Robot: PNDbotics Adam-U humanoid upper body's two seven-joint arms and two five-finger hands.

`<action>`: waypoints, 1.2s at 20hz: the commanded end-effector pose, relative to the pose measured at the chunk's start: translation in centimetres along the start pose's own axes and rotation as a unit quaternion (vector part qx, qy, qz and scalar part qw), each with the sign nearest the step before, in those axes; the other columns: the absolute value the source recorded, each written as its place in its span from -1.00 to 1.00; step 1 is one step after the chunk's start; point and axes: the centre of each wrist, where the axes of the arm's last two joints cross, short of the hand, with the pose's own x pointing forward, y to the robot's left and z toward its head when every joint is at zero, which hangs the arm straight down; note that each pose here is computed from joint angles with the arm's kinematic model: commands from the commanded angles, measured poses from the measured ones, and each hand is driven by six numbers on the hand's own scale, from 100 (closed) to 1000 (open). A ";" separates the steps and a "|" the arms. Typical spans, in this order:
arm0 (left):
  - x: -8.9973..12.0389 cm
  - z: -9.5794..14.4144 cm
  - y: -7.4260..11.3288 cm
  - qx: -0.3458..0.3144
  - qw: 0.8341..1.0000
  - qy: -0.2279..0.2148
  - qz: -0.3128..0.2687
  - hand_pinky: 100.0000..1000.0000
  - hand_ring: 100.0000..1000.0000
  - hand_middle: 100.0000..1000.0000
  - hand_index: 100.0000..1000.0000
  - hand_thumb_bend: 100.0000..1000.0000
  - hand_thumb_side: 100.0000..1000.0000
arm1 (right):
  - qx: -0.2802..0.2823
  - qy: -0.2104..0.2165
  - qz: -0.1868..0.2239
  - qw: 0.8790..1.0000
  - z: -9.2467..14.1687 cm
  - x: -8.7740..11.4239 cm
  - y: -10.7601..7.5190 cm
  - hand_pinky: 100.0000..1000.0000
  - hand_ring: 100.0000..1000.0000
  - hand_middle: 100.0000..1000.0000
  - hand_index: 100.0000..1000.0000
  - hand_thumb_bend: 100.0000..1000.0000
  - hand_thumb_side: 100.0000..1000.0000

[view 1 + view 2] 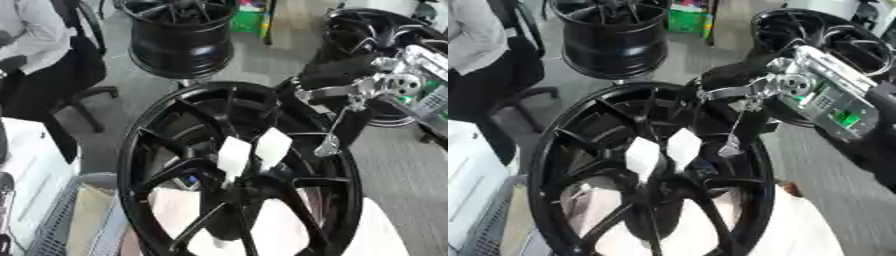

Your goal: Pull the pin out of the wheel hub.

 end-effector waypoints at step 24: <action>0.7 -0.5 0.0 0.004 1.000 -0.015 0.004 0.46 0.70 0.27 0.65 -1.00 0.34 | -0.004 0.007 -0.047 0.999 -1.4 -1.1 1.5 0.73 0.68 0.61 0.74 -0.45 -0.86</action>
